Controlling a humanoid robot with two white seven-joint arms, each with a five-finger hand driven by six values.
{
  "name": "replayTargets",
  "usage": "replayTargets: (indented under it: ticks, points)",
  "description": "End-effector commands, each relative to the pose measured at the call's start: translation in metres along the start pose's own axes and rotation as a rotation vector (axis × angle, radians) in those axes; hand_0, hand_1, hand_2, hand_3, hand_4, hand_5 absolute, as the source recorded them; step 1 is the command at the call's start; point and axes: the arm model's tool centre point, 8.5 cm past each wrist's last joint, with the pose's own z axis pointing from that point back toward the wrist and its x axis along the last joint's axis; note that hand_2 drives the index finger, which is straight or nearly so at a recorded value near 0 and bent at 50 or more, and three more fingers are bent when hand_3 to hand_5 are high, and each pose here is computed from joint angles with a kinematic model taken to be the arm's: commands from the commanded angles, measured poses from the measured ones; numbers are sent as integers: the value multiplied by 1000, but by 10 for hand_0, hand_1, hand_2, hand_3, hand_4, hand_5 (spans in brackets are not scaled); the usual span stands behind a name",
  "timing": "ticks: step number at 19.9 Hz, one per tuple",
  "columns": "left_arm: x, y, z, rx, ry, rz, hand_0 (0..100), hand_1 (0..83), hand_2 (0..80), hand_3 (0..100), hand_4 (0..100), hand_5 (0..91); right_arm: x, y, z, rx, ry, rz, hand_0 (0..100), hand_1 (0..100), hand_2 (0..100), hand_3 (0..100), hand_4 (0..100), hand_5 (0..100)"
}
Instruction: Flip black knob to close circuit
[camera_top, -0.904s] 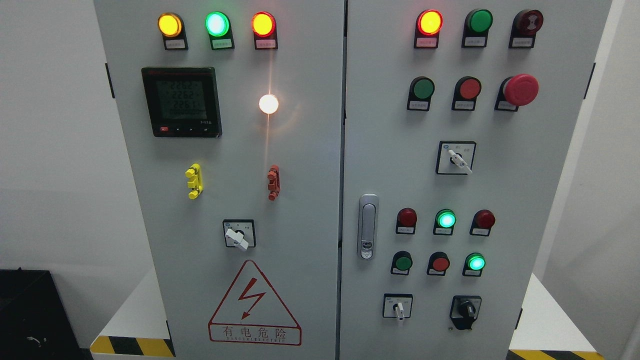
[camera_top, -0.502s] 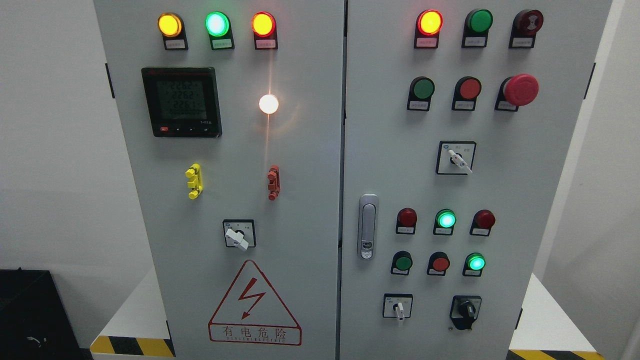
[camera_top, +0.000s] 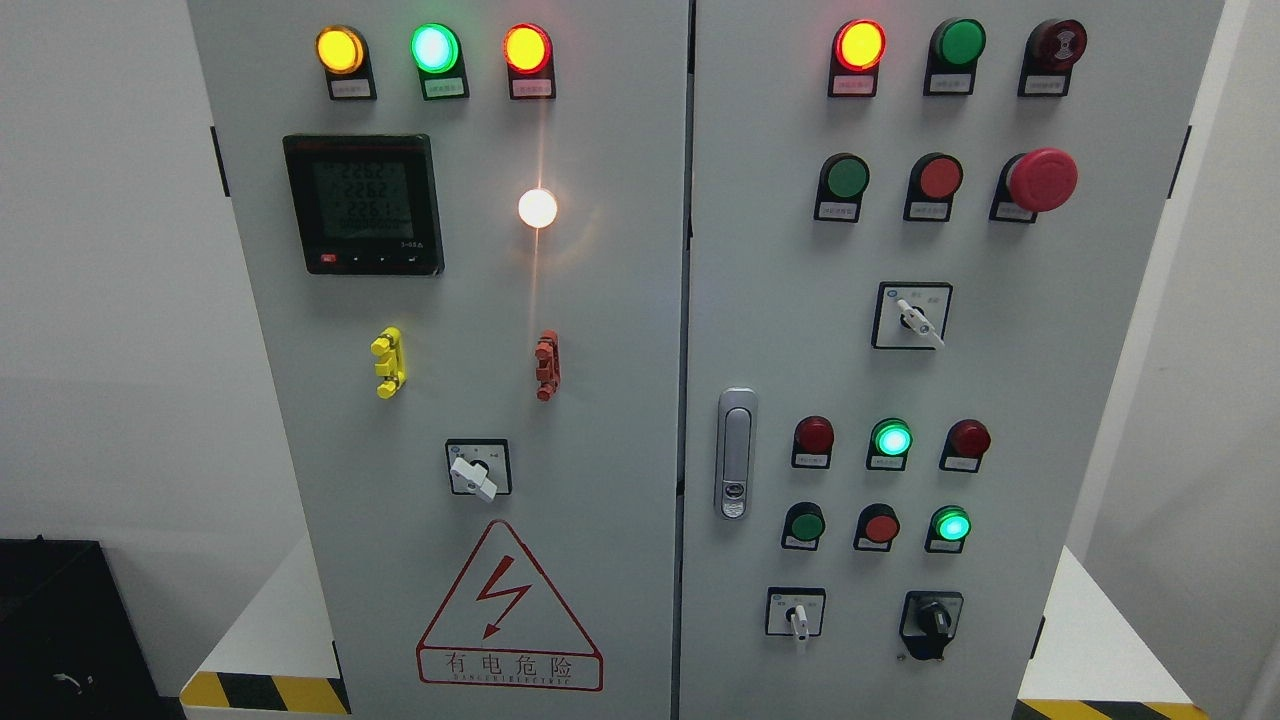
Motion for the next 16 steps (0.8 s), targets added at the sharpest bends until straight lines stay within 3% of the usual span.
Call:
replayTargets:
  ticks: [1,2,5,7,9,16]
  points:
    - [0,0,0,1,0,0,120,556,0,0,0,0,70,-10,1,-28,-150,138,0,46,0,0,0,0]
    - [0,0,0,1,0,0,120,556,0,0,0,0,81,-13,3,-41,-168,170,0,55,0,0,5,0]
    - [0,0,0,1,0,0,120,556,0,0,0,0,115,-28,12,-99,-221,278,0,77,0,137,137,0]
    - [0,0,0,1,0,0,120,556,0,0,0,0,134,-37,20,-147,-257,358,0,82,122,238,204,15]
    - [0,0,0,1,0,0,120,556,0,0,0,0,153,-49,30,-210,-292,442,0,88,224,352,304,143]
    - [0,0,0,1,0,0,120,556,0,0,0,0,228,-76,77,-418,-445,660,0,104,469,611,533,423]
